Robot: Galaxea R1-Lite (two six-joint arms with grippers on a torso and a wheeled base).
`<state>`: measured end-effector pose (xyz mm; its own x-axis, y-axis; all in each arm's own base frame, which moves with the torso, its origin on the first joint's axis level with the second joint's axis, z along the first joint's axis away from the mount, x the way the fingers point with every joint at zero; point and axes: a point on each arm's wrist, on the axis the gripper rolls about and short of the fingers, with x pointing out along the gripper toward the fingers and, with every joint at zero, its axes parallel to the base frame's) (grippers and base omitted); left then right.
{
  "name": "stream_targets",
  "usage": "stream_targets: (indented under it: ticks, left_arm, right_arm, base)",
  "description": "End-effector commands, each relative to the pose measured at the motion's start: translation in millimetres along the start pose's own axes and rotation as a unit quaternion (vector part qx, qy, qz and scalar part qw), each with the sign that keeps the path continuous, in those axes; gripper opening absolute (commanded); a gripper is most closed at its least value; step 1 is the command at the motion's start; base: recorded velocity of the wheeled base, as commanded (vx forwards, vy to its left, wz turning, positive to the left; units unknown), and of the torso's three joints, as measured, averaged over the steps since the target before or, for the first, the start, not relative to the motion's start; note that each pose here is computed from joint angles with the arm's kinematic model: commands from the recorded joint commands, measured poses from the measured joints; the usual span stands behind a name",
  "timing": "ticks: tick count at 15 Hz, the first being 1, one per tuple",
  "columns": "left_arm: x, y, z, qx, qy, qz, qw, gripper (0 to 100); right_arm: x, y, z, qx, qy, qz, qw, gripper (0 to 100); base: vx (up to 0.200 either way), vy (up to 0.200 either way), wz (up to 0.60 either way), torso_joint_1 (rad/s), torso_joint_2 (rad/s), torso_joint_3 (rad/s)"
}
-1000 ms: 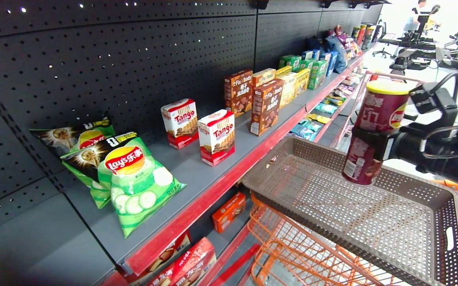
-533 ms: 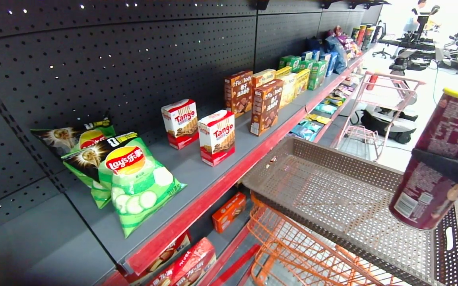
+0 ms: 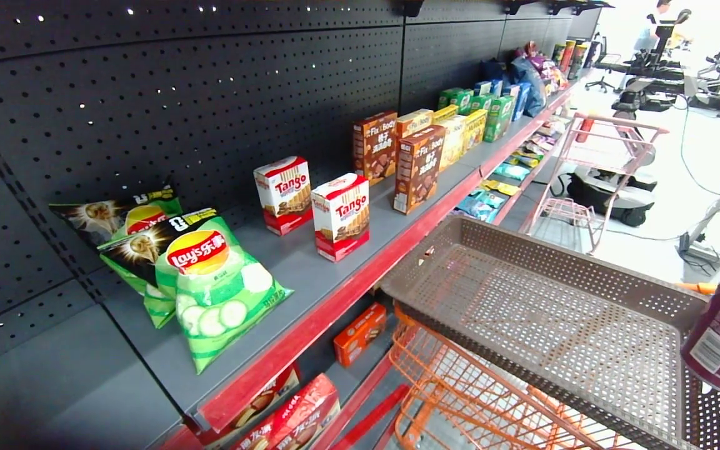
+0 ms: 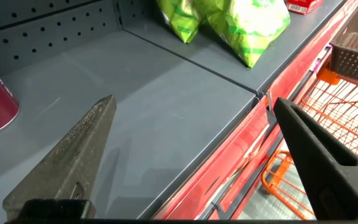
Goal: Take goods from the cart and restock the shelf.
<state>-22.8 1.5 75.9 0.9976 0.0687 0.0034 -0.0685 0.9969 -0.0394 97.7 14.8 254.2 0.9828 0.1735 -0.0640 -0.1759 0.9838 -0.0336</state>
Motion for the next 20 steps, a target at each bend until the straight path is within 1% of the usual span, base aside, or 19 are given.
stream_targets:
  ticks: [1,9,18,20]
  left_arm:
    - [0.0,0.0,0.1,0.0,-0.001,0.0,1.0,100]
    - [0.0,0.0,0.1,0.0,-0.001,0.0,1.0,100]
    - [0.0,0.0,0.1,0.0,-0.001,0.0,1.0,100]
    - [0.0,0.0,0.1,0.0,-0.001,0.0,1.0,100]
  right_arm:
    - [-13.7,-0.2,-1.1,-0.012,-0.004,-0.015,1.0,0]
    - [-14.5,1.5,-2.3,-0.013,-0.007,0.008,1.0,0]
    - [-13.6,1.5,-2.8,-0.014,-0.006,0.009,1.0,0]
    - [-13.5,1.7,-8.3,-0.016,0.003,0.009,1.0,0]
  base:
    - [0.0,0.0,0.0,0.0,0.0,0.0]
    - [0.0,0.0,0.6,0.004,0.0,0.002]
    - [0.0,0.0,0.6,0.001,0.0,0.003]
    - [0.0,0.0,0.0,0.0,0.0,0.0]
